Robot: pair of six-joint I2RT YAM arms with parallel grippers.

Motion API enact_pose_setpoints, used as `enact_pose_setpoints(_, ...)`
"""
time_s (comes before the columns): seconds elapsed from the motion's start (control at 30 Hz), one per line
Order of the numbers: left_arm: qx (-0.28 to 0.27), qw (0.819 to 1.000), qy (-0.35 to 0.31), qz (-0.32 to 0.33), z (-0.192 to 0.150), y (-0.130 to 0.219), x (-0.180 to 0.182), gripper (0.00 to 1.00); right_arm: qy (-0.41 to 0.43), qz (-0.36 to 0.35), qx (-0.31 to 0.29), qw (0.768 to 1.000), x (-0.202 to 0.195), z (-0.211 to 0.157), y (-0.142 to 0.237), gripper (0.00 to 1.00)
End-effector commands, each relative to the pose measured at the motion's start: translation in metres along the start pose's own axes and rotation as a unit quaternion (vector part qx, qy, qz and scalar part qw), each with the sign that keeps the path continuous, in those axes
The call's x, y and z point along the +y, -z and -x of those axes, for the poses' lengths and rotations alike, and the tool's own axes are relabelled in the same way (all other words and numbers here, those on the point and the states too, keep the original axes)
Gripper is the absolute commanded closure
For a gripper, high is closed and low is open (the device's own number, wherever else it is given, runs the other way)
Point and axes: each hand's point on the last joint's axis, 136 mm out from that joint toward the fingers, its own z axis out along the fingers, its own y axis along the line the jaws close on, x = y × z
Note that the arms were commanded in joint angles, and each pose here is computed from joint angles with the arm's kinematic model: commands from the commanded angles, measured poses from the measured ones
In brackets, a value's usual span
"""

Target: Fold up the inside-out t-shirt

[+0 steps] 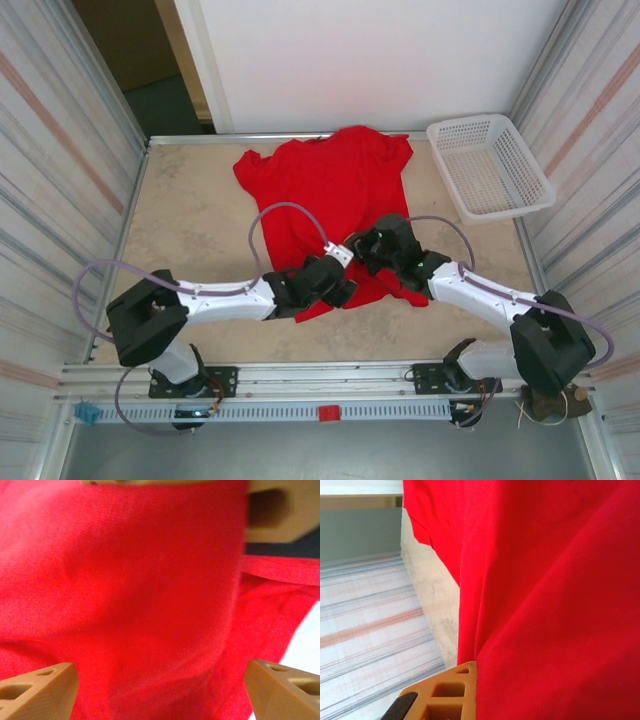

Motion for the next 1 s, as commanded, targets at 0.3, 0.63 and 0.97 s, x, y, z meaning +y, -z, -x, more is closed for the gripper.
enact_pose_setpoints(0.3,-0.024,0.998,0.034,-0.047,0.078,0.023,0.023,1.0,0.04,0.03,-0.002,0.999,0.023,0.006,0.036,0.38)
enact_pose_setpoints(0.63,0.027,0.993,0.039,-0.106,0.116,0.061,0.026,1.0,0.137,0.042,-0.022,0.989,-0.027,-0.022,0.075,0.73)
enact_pose_setpoints(0.97,0.036,0.989,0.017,-0.144,0.121,0.083,0.017,1.0,0.202,0.034,-0.08,0.975,-0.042,-0.018,0.06,1.0)
